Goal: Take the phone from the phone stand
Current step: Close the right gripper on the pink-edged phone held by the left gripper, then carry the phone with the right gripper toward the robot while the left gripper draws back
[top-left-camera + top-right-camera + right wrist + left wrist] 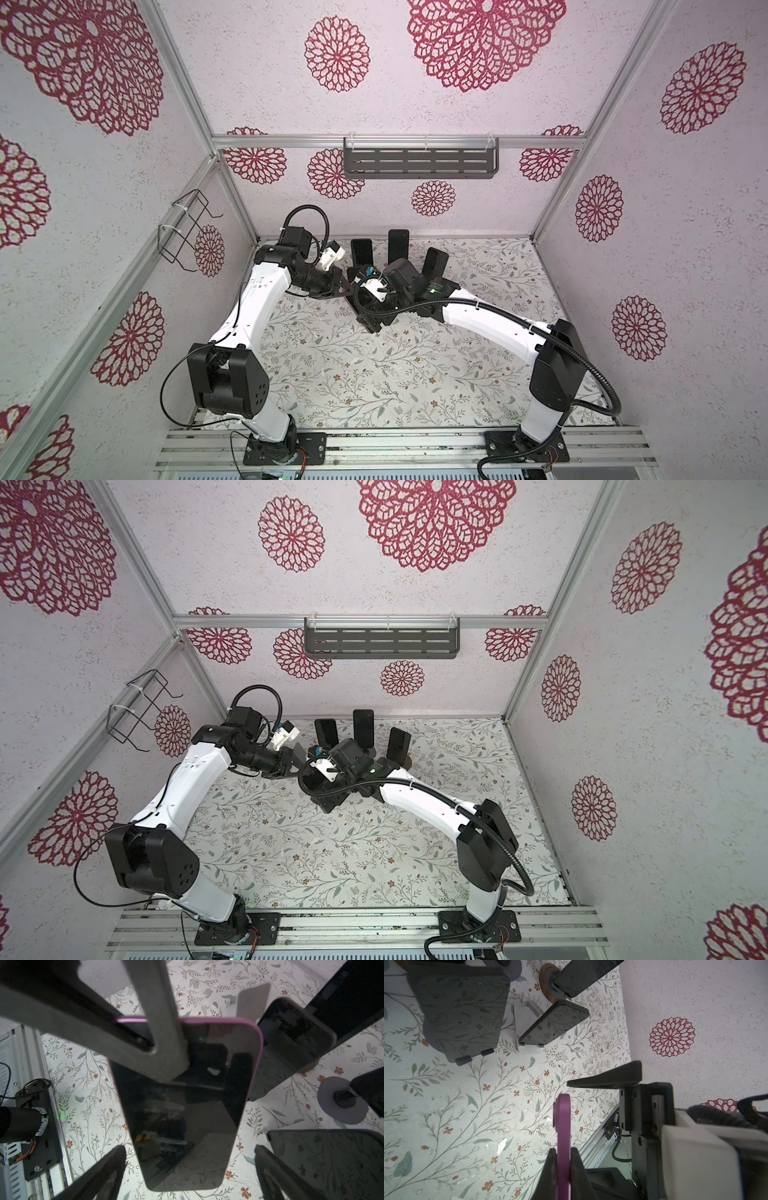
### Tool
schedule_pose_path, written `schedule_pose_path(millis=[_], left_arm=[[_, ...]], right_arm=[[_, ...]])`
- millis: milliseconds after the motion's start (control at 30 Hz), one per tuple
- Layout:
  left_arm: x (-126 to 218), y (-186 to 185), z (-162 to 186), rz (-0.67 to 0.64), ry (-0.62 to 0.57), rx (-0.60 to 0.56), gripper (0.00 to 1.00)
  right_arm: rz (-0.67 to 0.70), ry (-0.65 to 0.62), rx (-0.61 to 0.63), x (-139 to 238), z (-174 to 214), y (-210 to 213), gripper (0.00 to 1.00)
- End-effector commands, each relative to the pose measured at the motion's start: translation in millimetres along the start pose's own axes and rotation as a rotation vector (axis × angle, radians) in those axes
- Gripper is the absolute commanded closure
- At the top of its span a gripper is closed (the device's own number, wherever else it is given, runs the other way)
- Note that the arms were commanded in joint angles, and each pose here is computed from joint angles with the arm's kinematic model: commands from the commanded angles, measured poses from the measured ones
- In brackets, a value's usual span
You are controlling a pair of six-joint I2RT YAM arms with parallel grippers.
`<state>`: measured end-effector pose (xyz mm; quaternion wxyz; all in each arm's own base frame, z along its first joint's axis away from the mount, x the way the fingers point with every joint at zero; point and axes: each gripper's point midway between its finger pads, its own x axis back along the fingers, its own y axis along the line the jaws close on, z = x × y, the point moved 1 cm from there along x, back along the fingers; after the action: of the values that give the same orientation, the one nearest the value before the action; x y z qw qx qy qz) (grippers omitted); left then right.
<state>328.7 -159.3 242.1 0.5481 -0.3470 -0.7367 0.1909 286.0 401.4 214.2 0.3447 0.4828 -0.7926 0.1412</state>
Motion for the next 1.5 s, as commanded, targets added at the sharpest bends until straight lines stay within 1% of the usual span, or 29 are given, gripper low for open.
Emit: schedule_pose_path(millis=[0, 67, 233, 433, 500, 667, 833, 967, 1033, 1067, 1133, 1200, 1233, 1333, 1467], left_arm=[[2.6, -17.2, -7.4, 0.067, -0.025, -0.081, 1.00], [2.4, -17.7, -6.7, 0.070, -0.019, -0.088, 1.00], [-0.2, -18.6, -6.6, 0.086, -0.015, -0.087, 1.00], [-0.5, -18.5, -8.9, 0.085, -0.021, -0.083, 1.00], [-0.7, -18.2, -9.5, 0.085, -0.024, -0.083, 1.00], [-2.3, -15.7, -8.5, 0.077, -0.018, -0.079, 1.00], [-3.8, -12.1, -7.8, 0.069, -0.020, -0.075, 1.00], [-4.0, -12.0, -10.2, 0.072, -0.034, -0.082, 0.99], [-3.3, -13.3, -11.3, 0.079, -0.042, -0.089, 0.79], [-2.2, -14.3, -11.6, 0.083, -0.047, -0.090, 0.73], [1.9, -13.4, -14.6, 0.079, -0.067, -0.087, 0.55], [6.3, -10.6, -16.8, 0.071, -0.083, -0.076, 0.42], [8.9, -8.8, -18.5, 0.069, -0.093, -0.069, 0.38], [15.0, 0.6, -22.9, 0.044, -0.122, -0.040, 0.32], [19.0, 18.2, -26.7, -0.041, -0.156, -0.019, 0.28]], right_arm=[[-0.023, -0.073, -0.012, 10.7, -22.8, -0.9, 0.01], [-0.024, -0.076, -0.017, 10.0, -22.8, -3.3, 0.01], [-0.056, -0.083, -0.039, 4.5, -25.4, -1.4, 0.07], [-0.047, -0.067, -0.069, -4.5, -22.4, -4.9, 0.08], [-0.050, -0.069, -0.081, -6.0, -22.9, -4.9, 0.11], [-0.016, -0.081, -0.105, -5.9, -25.8, -10.7, 0.20], [-0.003, -0.081, -0.128, -4.9, -26.7, -13.7, 0.40], [-0.001, -0.078, -0.148, -5.2, -28.2, -13.8, 0.47], [-0.004, -0.082, -0.158, -2.6, -29.7, -13.2, 0.49], [0.000, -0.083, -0.163, -1.1, -30.1, -13.3, 0.50], [0.023, -0.077, -0.187, 3.9, -28.9, -16.9, 0.51], [0.044, -0.072, -0.212, 11.8, -26.5, -20.6, 0.53], [0.051, -0.069, -0.226, 16.9, -24.1, -22.7, 0.55], [0.085, -0.025, -0.280, 31.1, -4.4, -30.8, 0.58], [0.172, 0.092, -0.364, 55.2, 41.3, -43.4, 0.62]])
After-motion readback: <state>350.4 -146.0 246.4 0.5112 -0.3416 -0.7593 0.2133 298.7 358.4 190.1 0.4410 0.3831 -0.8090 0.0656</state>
